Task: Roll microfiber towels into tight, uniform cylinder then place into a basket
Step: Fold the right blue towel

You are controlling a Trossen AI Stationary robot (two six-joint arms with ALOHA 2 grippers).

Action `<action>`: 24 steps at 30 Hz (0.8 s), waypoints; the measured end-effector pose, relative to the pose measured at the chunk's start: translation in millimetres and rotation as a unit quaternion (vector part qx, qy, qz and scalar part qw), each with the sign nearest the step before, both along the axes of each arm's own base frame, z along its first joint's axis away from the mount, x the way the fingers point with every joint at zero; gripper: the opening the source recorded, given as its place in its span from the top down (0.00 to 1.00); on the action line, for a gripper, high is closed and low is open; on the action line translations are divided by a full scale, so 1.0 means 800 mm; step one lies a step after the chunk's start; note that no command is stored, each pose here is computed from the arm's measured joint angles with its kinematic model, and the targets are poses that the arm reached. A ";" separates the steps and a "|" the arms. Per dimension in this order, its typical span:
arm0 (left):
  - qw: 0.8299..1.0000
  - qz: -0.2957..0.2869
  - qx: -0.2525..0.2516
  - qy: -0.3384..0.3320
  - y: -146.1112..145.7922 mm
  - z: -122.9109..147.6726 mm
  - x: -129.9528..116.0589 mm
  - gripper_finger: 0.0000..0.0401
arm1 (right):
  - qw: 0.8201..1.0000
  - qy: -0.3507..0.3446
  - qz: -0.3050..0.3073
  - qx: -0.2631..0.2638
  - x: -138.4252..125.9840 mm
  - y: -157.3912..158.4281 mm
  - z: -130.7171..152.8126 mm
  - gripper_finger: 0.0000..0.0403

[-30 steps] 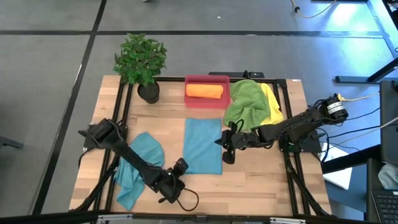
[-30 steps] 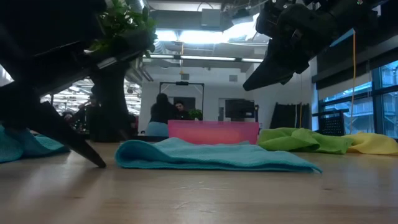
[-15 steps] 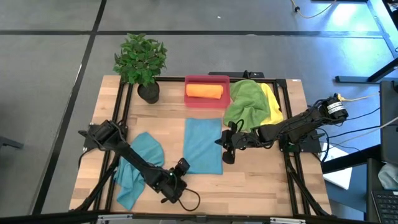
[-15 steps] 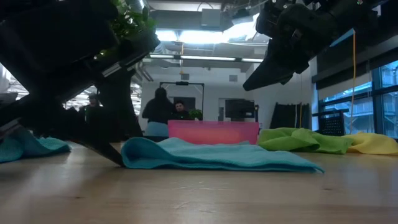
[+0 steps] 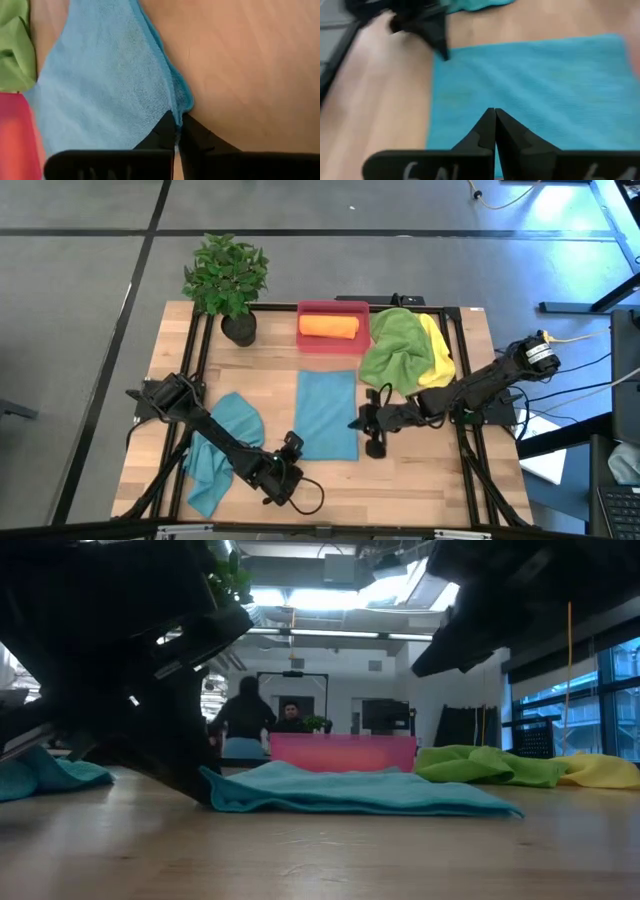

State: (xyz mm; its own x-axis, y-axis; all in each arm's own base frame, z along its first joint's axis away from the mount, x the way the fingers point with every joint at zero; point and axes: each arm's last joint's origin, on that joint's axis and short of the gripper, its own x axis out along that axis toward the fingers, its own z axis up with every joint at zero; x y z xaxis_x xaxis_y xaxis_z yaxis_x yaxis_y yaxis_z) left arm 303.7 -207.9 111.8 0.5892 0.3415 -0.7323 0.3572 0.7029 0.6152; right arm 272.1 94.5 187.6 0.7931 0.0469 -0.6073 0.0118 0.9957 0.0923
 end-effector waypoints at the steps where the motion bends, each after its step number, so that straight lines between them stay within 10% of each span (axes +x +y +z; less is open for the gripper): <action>1: 1.000 0.004 -0.004 -0.003 0.000 0.000 0.000 1.00 | 1.000 0.000 0.009 0.001 -0.002 0.006 0.000 0.98; 10: 0.995 0.037 -0.088 -0.014 0.006 0.016 0.007 1.00 | 0.997 0.001 0.076 0.007 -0.017 0.043 0.000 0.93; 24: 0.966 0.095 -0.223 -0.090 0.054 0.047 -0.002 1.00 | 0.987 -0.011 0.108 -0.121 -0.007 0.093 -0.070 0.58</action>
State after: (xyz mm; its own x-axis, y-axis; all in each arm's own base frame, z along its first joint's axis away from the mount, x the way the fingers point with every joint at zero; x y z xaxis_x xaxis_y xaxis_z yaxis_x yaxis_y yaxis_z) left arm 301.8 -164.7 149.7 0.6785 0.1304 -0.7229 0.1101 0.9550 0.2755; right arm 266.3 168.9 131.4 0.7940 0.0730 -0.6035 -0.2033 0.9675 -0.1504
